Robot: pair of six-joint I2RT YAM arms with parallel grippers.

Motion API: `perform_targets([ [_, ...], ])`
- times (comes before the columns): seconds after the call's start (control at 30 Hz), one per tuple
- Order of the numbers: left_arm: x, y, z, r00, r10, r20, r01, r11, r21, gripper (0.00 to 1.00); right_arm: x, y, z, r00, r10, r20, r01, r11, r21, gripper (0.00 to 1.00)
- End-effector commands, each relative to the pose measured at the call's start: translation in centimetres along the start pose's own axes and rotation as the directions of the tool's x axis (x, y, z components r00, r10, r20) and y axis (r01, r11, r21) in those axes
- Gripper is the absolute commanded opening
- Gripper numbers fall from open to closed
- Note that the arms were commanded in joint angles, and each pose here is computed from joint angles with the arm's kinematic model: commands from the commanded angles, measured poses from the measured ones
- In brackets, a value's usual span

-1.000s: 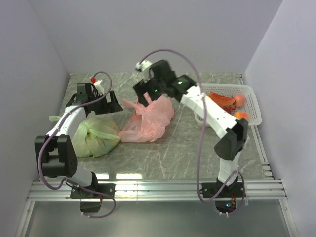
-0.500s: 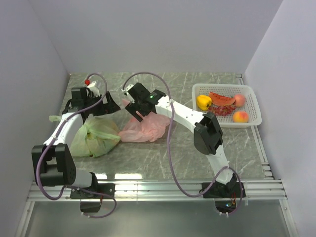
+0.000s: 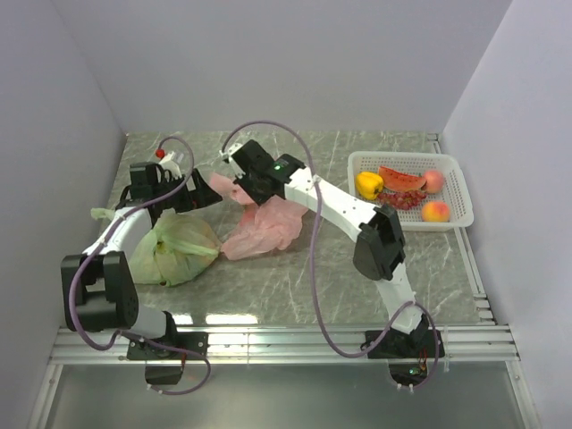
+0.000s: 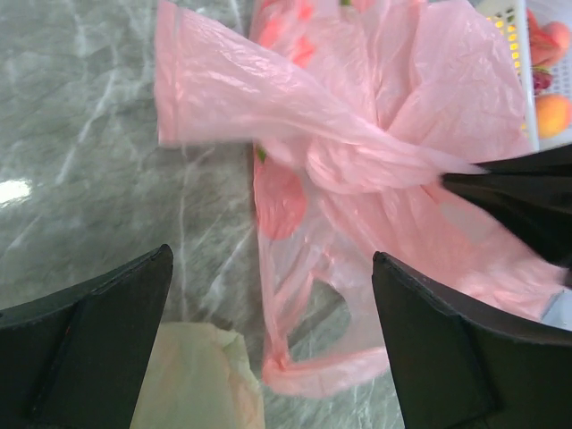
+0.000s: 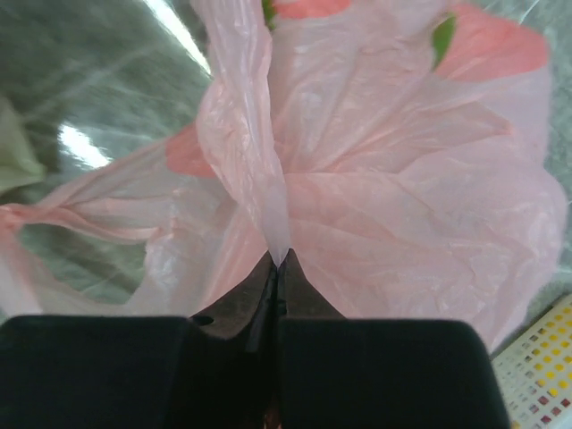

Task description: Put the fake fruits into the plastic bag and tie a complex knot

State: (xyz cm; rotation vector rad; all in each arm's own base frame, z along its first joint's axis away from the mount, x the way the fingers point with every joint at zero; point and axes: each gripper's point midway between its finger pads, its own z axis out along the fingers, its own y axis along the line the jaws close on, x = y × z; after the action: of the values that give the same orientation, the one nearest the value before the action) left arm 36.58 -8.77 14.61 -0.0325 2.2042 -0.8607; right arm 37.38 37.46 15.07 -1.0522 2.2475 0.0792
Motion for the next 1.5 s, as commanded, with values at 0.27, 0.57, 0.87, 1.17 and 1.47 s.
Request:
perform_targets([
  [0.27, -1.7, -0.9, 1.4, 0.999, 0.008, 0.043, -0.012, 0.995, 0.097, 0.99, -8.9, -4.7, -11.5, 0.879, 0.318, 0.355, -0.271, 0.946, -0.177, 0.00],
  [0.57, -3.2, -2.3, 3.0, 0.987, -0.152, 0.041, 0.140, 0.966, 0.217, 0.99, -11.5, -4.7, -15.5, 0.795, 0.383, 0.470, -0.236, 0.910, -0.341, 0.00],
  [0.87, -5.2, -4.2, 2.4, 0.969, -0.237, 0.066, 0.208, 0.933, 0.294, 0.99, -11.1, -4.6, -16.7, 0.787, 0.322, 0.526, -0.167, 0.932, -0.322, 0.00],
  [1.17, -4.5, -6.2, 3.2, 0.961, -0.274, 0.041, 0.240, 0.897, 0.372, 0.99, -12.4, -3.5, -18.5, 0.758, 0.351, 0.550, -0.137, 0.910, -0.391, 0.00],
  [1.47, -3.9, -4.9, 5.4, 0.936, -0.350, -0.022, 0.338, 0.884, 0.322, 0.57, -13.3, -4.9, -20.9, 0.701, 0.408, 0.585, -0.185, 0.896, -0.403, 0.00],
])
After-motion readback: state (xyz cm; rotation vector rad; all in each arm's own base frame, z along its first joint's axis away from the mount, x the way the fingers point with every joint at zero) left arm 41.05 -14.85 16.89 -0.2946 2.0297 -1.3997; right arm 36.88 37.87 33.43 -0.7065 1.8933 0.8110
